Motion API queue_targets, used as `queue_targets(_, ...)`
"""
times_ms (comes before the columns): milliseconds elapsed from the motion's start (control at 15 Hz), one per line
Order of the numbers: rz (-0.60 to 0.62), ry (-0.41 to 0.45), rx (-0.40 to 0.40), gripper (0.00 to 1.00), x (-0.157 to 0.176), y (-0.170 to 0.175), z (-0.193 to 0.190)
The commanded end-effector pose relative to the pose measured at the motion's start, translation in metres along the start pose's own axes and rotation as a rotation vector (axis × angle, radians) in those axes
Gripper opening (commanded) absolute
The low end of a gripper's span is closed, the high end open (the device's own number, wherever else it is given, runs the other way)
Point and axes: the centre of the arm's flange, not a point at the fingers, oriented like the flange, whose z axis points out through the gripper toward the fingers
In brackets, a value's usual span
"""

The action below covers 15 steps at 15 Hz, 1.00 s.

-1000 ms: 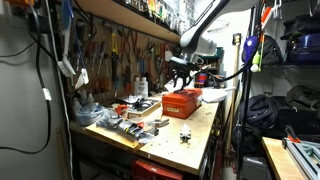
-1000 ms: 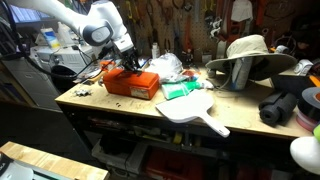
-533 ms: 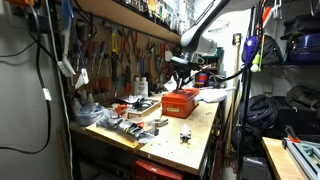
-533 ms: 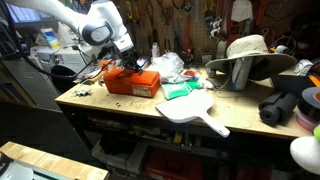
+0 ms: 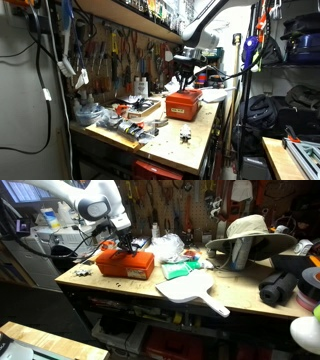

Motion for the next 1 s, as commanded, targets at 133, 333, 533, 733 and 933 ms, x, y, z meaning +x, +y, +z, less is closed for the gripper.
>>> queue_targets(133, -0.029, -0.134, -0.100, 0.04, -0.003, 0.025, -0.042)
queue_targets(333, -0.024, -0.136, -0.103, 0.04, -0.001, 0.027, -0.051)
queue_targets(533, -0.028, -0.121, -0.078, 0.04, -0.002, 0.027, -0.057)
queue_targets(733, -0.014, -0.093, -0.051, 0.04, -0.001, 0.024, -0.067)
queue_targets(933, 0.006, -0.053, -0.014, 0.04, 0.005, 0.018, -0.080)
